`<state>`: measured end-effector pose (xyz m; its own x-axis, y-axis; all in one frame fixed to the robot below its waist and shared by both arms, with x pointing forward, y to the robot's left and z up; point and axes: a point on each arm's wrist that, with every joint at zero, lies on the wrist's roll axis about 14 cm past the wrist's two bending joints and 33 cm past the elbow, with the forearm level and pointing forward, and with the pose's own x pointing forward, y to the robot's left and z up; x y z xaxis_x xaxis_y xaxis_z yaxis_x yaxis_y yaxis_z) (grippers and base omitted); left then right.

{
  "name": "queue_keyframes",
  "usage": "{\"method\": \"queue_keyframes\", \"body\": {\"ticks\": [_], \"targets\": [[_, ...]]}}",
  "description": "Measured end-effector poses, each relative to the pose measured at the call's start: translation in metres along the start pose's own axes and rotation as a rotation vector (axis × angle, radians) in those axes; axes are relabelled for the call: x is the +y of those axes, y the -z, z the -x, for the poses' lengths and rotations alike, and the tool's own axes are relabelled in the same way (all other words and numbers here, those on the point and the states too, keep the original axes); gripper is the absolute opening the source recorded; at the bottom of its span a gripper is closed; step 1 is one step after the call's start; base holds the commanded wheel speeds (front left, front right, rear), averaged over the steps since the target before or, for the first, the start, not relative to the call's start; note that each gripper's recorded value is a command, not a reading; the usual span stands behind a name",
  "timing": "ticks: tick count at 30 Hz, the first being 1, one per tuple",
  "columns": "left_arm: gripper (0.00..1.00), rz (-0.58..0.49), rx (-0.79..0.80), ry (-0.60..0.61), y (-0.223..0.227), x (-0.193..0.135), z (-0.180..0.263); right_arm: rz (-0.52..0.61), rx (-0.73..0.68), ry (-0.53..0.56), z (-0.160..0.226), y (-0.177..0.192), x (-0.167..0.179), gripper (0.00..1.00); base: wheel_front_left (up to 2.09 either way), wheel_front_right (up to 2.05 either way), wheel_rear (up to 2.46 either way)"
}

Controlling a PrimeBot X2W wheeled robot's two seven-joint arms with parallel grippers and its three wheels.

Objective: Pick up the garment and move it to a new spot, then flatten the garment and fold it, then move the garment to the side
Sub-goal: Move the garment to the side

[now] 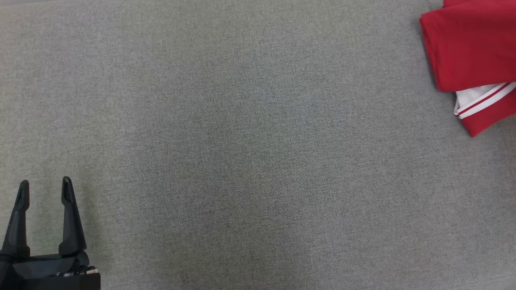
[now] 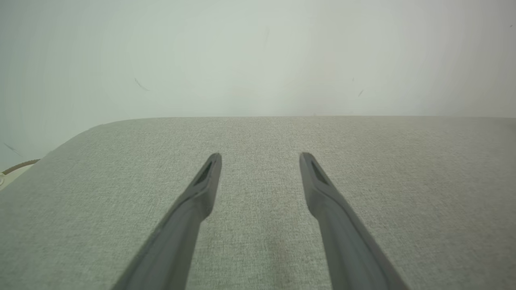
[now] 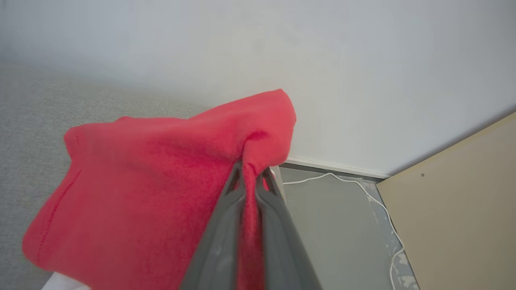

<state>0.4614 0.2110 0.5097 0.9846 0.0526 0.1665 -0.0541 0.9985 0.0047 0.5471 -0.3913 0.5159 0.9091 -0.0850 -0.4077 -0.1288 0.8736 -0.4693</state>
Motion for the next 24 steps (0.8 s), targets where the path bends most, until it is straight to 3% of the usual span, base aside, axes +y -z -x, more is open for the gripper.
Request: {"method": "queue_keyframes", "body": {"ticks": [5,14,15,16,17,18,24], "targets": [[1.0,-0.016,0.0,-0.004,0.0,0.004,-0.002,0.03,0.032,0.047,0.0,0.006,-0.021,0.0,0.0,0.0,0.0],[1.0,-0.022,0.014,-0.004,0.006,0.004,-0.003,0.045,0.07,0.062,-0.005,0.017,-0.025,0.0,0.0,0.0,0.0],[1.0,-0.022,0.016,-0.003,0.007,0.003,-0.004,0.046,0.077,0.062,-0.005,0.019,-0.025,0.27,0.0,0.0,0.0],[1.0,-0.022,0.018,-0.003,0.007,0.003,-0.004,0.048,0.086,0.063,-0.006,0.022,-0.025,0.69,0.0,0.0,0.0],[1.0,-0.022,0.02,-0.002,0.008,0.003,-0.004,0.05,0.101,0.064,-0.006,0.025,-0.025,0.95,0.0,0.0,0.0],[1.0,-0.021,0.021,-0.002,0.009,0.003,-0.003,0.052,0.117,0.065,-0.006,0.028,-0.025,1.0,0.0,0.0,0.0],[1.0,-0.023,0.027,-0.014,0.009,0.006,-0.002,0.067,0.144,0.066,-0.006,0.032,-0.025,1.0,0.0,0.0,0.0]]}}
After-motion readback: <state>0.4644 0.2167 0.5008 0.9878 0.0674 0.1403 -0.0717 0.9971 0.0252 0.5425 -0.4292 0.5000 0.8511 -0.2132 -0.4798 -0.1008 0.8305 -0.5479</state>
